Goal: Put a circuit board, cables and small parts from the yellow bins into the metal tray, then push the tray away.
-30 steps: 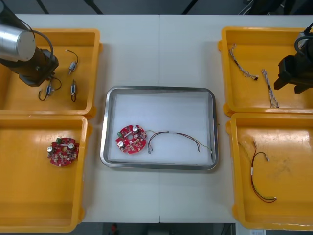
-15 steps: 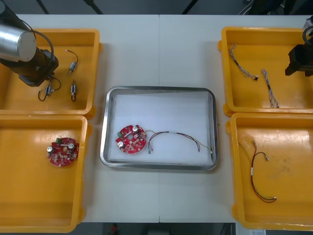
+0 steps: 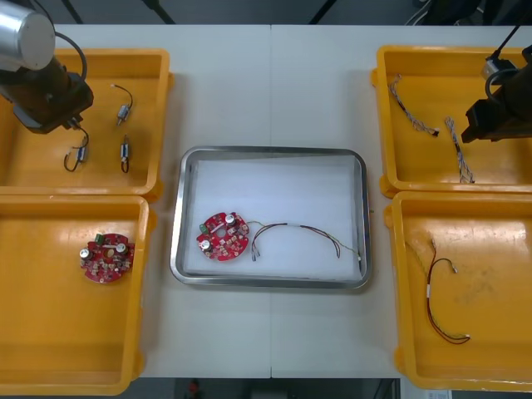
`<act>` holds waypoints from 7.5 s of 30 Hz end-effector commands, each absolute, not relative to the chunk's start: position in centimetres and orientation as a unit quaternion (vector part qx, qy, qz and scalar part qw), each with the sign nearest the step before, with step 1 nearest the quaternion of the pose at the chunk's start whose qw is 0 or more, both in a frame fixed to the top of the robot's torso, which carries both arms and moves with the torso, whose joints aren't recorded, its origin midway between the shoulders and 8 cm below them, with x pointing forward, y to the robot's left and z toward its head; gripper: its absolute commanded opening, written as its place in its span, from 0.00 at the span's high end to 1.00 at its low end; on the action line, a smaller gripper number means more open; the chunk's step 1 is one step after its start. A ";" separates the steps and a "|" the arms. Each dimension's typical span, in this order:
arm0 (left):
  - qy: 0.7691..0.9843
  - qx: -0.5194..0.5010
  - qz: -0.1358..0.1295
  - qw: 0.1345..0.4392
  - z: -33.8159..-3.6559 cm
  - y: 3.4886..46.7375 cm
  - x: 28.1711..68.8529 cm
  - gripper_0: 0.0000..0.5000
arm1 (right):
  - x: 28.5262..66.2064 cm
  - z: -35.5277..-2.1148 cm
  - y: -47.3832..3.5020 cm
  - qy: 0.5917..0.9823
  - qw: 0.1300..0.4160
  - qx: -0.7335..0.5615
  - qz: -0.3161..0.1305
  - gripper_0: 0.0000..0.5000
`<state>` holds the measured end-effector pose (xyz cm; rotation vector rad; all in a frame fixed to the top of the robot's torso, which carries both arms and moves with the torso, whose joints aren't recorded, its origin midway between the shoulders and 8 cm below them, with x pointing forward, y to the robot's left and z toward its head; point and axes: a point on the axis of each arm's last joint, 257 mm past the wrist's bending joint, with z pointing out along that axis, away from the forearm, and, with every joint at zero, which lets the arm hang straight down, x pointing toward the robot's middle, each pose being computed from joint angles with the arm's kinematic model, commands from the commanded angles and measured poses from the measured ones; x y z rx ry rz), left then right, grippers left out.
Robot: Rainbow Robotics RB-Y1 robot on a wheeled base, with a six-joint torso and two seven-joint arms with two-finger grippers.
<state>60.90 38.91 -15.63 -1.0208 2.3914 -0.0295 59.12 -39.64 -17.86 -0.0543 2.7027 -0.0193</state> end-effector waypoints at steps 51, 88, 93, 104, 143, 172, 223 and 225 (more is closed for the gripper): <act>0.910 -0.285 -0.063 0.294 -2.7 25.3 53.3 1.00 | 60.9 -19.5 -37.3 0.969 0.223 -0.099 -0.022 1.00; 0.920 -0.288 -0.047 0.262 -19.8 9.9 52.0 1.00 | 53.5 -3.5 -34.6 0.945 0.219 -0.237 -0.042 1.00; 0.918 -0.285 -0.049 0.270 -20.7 9.1 52.7 1.00 | 53.3 -3.3 -34.0 0.937 0.235 -0.251 -0.061 1.00; 0.925 -0.288 -0.036 0.246 -22.6 9.2 51.9 1.00 | 53.1 -5.3 -32.8 0.935 0.233 -0.260 -0.063 1.00; 0.916 -0.275 -0.052 0.289 -12.5 12.5 50.7 0.00 | 53.3 -6.5 -30.3 0.930 0.235 -0.279 -0.047 1.00; 0.928 -0.244 0.001 0.282 1.9 34.7 52.0 0.00 | 52.1 -8.9 -18.9 0.874 0.250 -0.416 -0.020 1.00; 0.951 -0.036 0.002 0.307 -11.1 41.5 58.8 0.00 | 52.0 -22.4 -3.3 0.714 0.210 -0.663 -0.081 0.27; 0.950 -0.033 -0.003 0.310 -11.9 41.0 59.0 0.00 | 52.1 -22.3 -3.2 0.716 0.213 -0.660 -0.079 0.11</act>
